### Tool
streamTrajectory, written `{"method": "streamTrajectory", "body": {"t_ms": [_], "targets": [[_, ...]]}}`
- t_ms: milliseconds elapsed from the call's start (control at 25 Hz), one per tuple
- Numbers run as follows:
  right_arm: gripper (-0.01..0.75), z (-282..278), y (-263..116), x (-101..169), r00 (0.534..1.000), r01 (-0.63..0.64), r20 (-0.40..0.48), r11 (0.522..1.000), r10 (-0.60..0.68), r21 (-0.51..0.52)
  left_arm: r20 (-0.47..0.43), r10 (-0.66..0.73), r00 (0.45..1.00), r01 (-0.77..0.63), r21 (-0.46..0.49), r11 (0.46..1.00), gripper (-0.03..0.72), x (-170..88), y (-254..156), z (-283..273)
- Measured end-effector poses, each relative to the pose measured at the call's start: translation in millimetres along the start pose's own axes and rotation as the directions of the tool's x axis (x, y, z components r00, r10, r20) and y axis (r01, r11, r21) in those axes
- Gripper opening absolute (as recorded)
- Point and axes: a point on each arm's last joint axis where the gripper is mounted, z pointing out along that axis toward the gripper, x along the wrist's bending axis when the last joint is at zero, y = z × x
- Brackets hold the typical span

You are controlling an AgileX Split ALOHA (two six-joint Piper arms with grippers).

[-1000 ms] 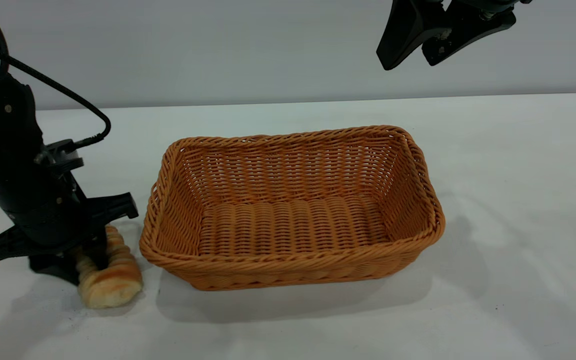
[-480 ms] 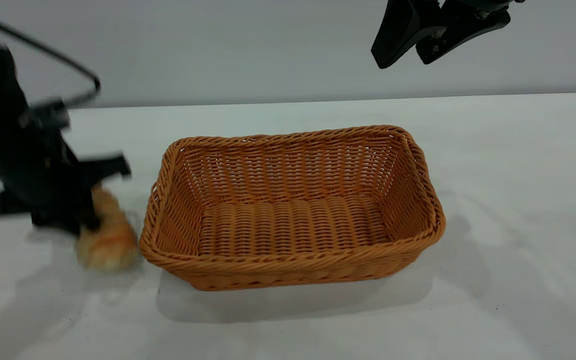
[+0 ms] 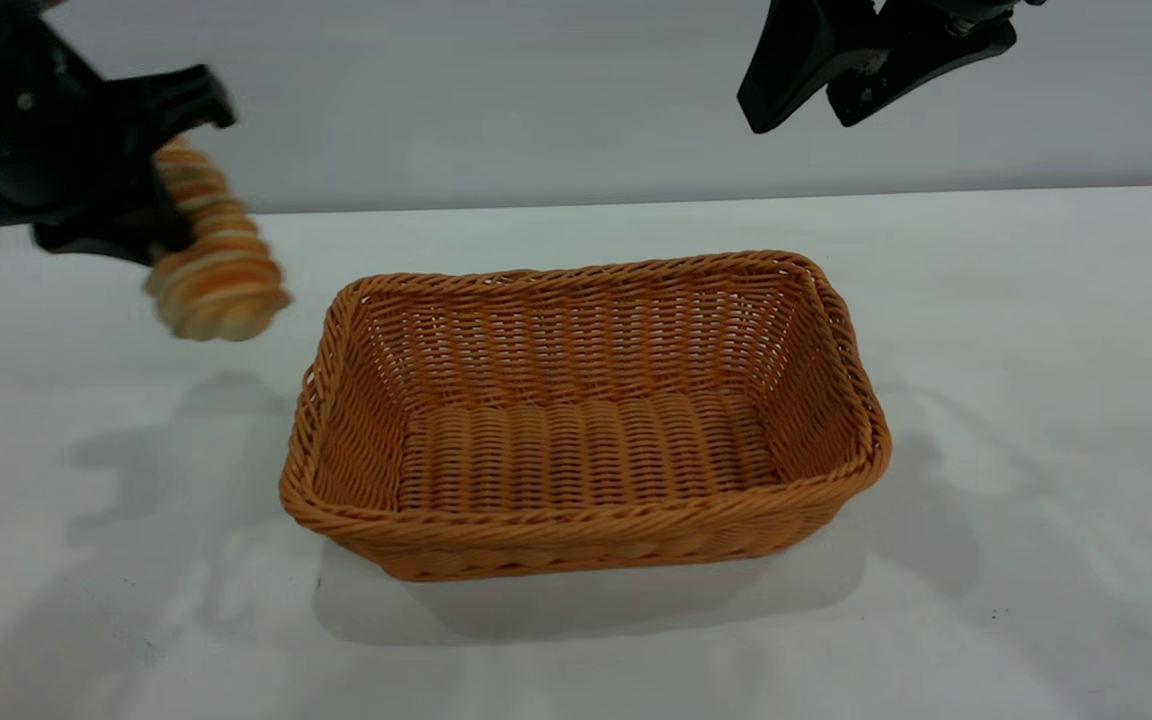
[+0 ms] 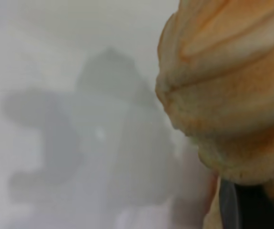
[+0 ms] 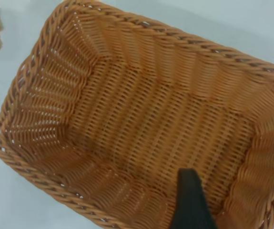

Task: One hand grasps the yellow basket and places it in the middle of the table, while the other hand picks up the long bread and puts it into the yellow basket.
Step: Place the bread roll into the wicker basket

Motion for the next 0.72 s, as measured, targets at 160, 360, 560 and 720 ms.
{"method": "streamTrajectory", "body": {"t_ms": [160, 360, 560, 720], "targets": [[0.563, 0.0, 0.2, 0.0, 1.000, 0.003, 0.001, 1.000, -0.003, -0.002, 0.097, 0.100, 0.990, -0.098, -0.023, 0.995, 0.094, -37.2, -19.4, 0.0], [0.563, 0.0, 0.3, 0.0, 1.000, 0.009, 0.000, 1.000, -0.009, -0.003, 0.180, 0.175, 0.968, -0.169, -0.048, 0.984, 0.094, -65.1, -40.2, 11.0], [0.563, 0.0, 0.3, 0.0, 1.000, 0.009, 0.000, 1.000, -0.009, -0.003, 0.188, 0.207, 0.960, -0.208, -0.015, 0.978, 0.094, -71.4, -60.6, 37.3], [0.563, 0.0, 0.3, 0.0, 1.000, 0.009, 0.000, 1.000, -0.009, -0.003, 0.219, 0.230, 0.948, -0.227, -0.041, 0.973, 0.092, -74.1, -70.2, 57.9]]}}
